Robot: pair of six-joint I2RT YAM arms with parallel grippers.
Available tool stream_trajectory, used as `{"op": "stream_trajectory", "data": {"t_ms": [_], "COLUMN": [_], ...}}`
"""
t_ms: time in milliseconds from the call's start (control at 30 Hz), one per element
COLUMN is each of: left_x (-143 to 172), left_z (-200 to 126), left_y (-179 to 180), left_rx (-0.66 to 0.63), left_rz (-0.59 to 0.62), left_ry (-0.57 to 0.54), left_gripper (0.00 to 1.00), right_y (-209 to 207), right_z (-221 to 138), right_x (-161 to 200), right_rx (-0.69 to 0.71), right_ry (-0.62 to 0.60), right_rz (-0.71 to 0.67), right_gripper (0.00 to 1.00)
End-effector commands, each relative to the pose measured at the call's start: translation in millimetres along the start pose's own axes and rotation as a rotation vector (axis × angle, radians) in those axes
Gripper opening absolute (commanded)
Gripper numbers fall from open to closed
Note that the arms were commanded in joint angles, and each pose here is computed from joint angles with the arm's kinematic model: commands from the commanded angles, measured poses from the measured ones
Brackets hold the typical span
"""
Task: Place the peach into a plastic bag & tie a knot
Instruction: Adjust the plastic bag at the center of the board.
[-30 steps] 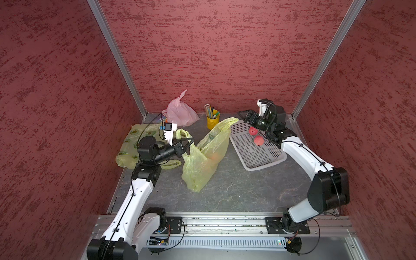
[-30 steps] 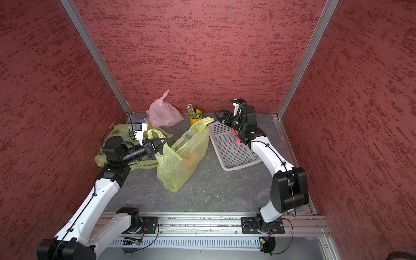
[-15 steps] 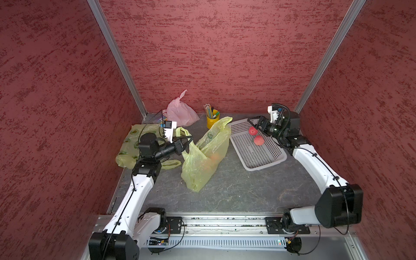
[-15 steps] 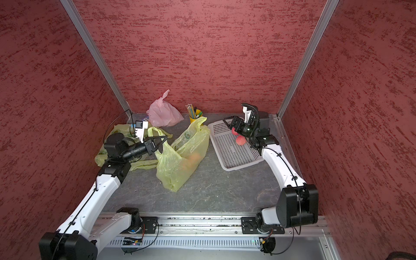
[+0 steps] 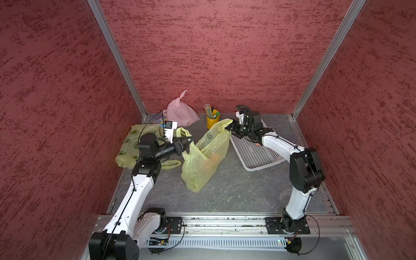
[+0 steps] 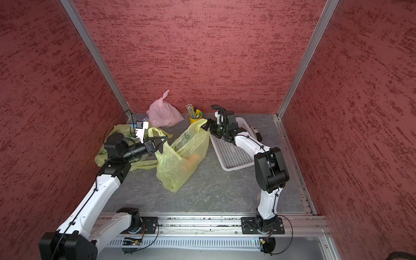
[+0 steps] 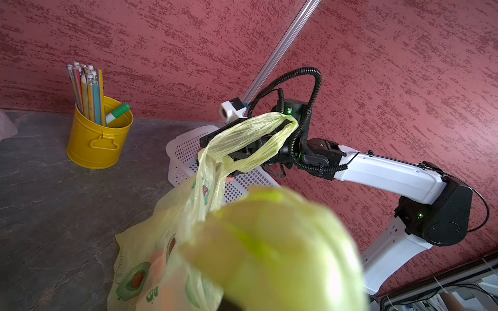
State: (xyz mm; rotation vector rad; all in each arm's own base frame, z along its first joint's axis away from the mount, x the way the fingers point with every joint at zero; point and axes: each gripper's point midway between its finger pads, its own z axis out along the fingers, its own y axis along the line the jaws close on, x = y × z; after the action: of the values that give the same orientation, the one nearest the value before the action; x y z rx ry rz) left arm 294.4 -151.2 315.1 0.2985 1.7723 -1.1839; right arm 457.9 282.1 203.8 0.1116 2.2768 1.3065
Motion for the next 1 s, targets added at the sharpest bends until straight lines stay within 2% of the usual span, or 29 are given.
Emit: {"op": "stream_trajectory", "data": {"t_ms": [0, 67, 133, 200, 433, 567, 733, 833, 967], "left_x": [-10.5, -9.7, -9.2, -8.7, -13.3, -22.8, -15.5, 0.9, 16.8], "left_z": [-2.9, -2.0, -1.2, -0.5, 0.4, 4.1, 29.5, 50.3, 53.3], "left_y": [-11.9, -10.6, -9.7, -8.5, -7.7, -10.8, -17.1, -7.5, 24.7], "left_rx": [0.028, 0.029, 0.03, 0.031, 0.027, 0.036, 0.016, -0.06, -0.143], "left_rz": [0.038, 0.036, 0.035, 0.034, 0.038, 0.051, 0.091, 0.093, 0.013], "left_ry": [-0.023, -0.021, -0.021, -0.024, -0.051, -0.105, -0.178, -0.194, -0.255], "left_gripper": [0.0, 0.0, 0.0, 0.0, 0.0, 0.0, 0.0, 0.0, 0.0], "right_y": [20.3, 24.2, 28.9, 34.7, 87.7, 129.2, 167.1, 176.9, 141.3], "right_z": [-1.8, -0.2, 1.8, 3.1, -16.6, -51.0, -84.9, -78.2, -49.2], "right_x": [-7.3, 1.3, 9.9, 16.7, 27.9, 15.1, -7.9, 5.6, 49.6], "right_rx": [-0.008, -0.012, -0.025, -0.048, -0.207, -0.228, -0.103, -0.049, 0.016], "right_ry": [-0.045, -0.039, -0.031, -0.025, -0.04, -0.122, -0.237, -0.242, -0.203], "right_rz": [-0.016, -0.021, -0.024, -0.02, -0.037, -0.121, -0.31, -0.395, -0.391], "right_gripper": [0.99, 0.99, 0.92, 0.74, 0.0, 0.0, 0.0, 0.0, 0.0]}}
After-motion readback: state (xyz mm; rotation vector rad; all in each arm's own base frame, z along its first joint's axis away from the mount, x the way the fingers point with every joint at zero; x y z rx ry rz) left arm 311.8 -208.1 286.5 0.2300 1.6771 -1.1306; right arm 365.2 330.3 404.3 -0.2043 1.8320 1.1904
